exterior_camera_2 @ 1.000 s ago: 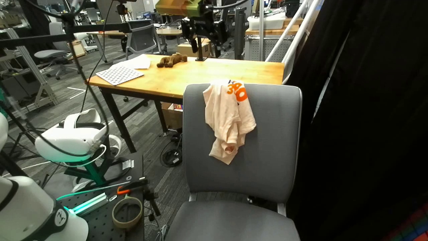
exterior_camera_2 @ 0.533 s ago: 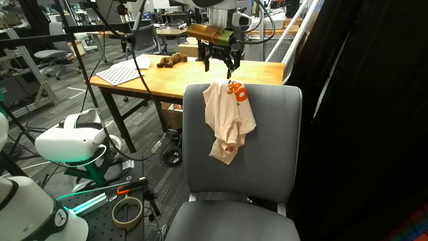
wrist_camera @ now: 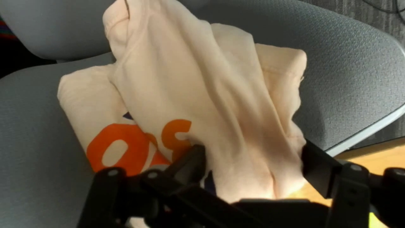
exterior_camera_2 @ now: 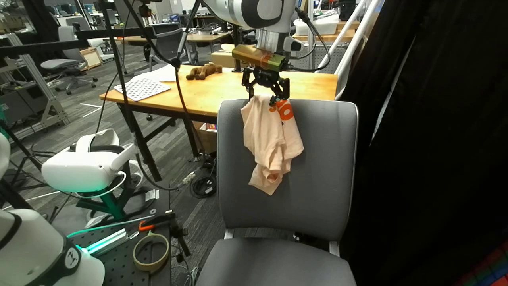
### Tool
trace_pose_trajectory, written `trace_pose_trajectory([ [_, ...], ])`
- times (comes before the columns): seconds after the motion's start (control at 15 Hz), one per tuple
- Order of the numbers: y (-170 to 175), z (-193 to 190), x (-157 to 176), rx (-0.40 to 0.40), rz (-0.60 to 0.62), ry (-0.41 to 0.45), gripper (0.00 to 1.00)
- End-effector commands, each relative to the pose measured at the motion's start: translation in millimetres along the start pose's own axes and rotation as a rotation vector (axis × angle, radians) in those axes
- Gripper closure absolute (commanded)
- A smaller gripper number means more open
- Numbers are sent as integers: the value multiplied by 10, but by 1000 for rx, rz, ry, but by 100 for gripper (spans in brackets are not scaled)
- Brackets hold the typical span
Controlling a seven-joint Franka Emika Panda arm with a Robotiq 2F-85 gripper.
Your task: Put the peach shirt on the table
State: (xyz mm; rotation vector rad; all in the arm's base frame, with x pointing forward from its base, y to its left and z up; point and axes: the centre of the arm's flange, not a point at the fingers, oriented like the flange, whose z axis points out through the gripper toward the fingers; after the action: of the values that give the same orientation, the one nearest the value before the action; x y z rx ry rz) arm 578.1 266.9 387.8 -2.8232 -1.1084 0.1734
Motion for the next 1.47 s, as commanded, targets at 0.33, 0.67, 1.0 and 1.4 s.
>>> trace_pose_trajectory([
  [0.33, -8, -90, 118, 22, 11, 3, 88],
  [0.67, -377, -836, -49, -62, -102, 57, 94],
  [1.0, -1274, -1702, -223, -113, -320, 170, 91],
  [1.4, -2129, -2175, 97, -108, -643, 225, 92],
])
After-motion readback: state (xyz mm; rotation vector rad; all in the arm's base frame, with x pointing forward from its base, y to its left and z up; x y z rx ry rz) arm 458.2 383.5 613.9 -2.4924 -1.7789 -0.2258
